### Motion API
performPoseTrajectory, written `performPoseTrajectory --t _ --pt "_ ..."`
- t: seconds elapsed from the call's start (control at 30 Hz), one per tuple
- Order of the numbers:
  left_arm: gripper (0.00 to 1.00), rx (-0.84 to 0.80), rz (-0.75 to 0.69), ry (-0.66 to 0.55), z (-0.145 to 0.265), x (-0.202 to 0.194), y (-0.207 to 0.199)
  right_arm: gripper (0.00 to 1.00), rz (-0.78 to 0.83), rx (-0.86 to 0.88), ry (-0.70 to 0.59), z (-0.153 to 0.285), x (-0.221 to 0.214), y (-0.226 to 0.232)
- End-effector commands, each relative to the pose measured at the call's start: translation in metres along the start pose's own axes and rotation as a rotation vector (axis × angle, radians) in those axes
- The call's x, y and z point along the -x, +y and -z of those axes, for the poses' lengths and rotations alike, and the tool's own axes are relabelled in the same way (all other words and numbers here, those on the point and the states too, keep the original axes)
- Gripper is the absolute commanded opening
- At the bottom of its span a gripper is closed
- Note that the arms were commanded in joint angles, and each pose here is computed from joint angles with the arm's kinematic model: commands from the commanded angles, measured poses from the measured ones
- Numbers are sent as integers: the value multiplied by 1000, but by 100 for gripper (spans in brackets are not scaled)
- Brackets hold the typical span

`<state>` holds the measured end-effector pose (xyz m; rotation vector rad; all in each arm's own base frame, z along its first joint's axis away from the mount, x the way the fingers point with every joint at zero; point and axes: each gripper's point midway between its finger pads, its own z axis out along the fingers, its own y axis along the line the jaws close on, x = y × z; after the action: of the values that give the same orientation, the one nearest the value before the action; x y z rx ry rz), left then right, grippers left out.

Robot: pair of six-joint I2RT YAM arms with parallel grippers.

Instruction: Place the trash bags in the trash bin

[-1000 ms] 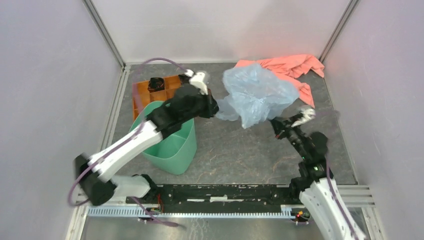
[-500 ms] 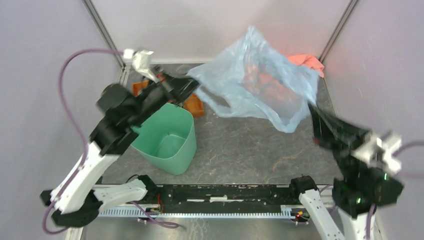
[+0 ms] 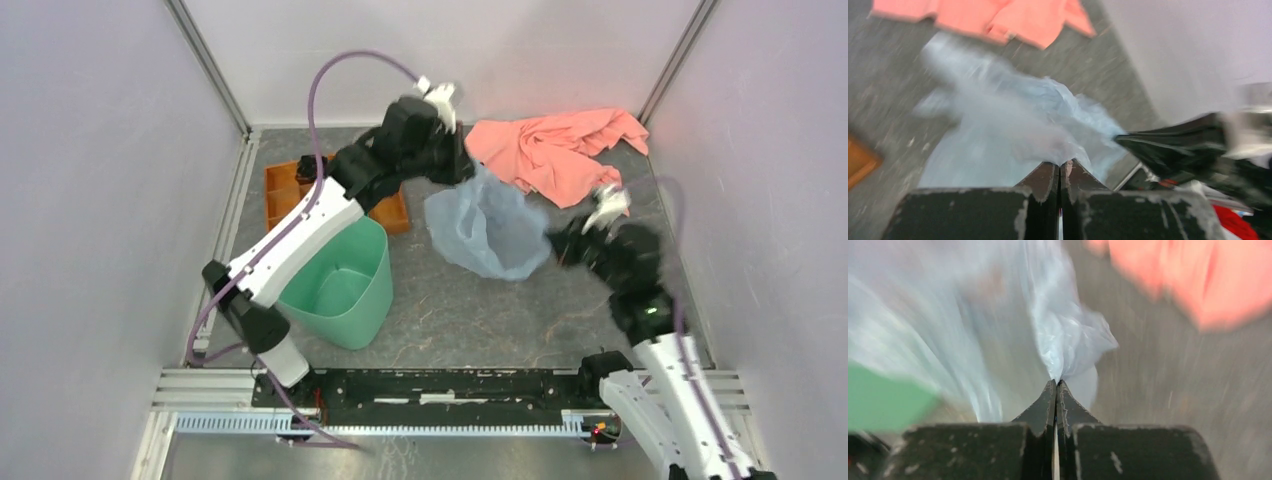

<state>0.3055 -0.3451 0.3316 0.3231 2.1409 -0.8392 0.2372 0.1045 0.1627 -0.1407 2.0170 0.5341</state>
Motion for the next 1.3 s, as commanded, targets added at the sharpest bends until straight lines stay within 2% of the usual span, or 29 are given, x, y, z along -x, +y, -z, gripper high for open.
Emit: performPoseTrajectory --t 0.0,0.07,0.13,0.2,0.27,0.33,0.4,0.47,0.53,0.67,0.77,0.83,0.97,1.17,1.27 --pt "2 -390 -127 -201 93 79 -104 0 229 240 -699 140 243 108" --pt "2 -616 -135 -318 129 82 -136 1 294 402 -887 191 256 144" --pt "2 -698 -94 -451 162 73 -132 1 319 437 -1000 211 237 145" --pt "2 -497 -11 -444 127 43 -81 1 287 329 -954 177 205 114" --pt "2 -160 53 -310 81 -2 -8 1 212 160 -741 113 153 64" --pt "2 45 36 -160 62 -45 38 0 99 35 -382 43 59 15" --pt "2 90 -8 -80 60 -65 51 0 18 76 -124 5 -22 5" --pt "2 77 -37 -108 71 -54 46 0 -8 237 -18 -6 -54 25" --pt "2 50 -52 -201 91 -24 33 0 9 283 -48 0 -26 40" --pt "2 -37 -66 -358 120 15 9 0 195 254 -350 55 98 66" --pt "2 -31 -54 -331 113 3 14 1 268 170 -496 91 143 68" --pt "2 -7 -41 -279 103 -16 25 1 267 136 -494 91 138 61" --pt "2 36 -34 -227 92 -42 43 1 214 155 -391 66 92 50" --pt "2 -2 -71 -206 88 -39 33 2 113 255 -308 43 36 51" --pt "2 -10 -85 -190 80 -35 29 4 108 275 -301 39 25 51"
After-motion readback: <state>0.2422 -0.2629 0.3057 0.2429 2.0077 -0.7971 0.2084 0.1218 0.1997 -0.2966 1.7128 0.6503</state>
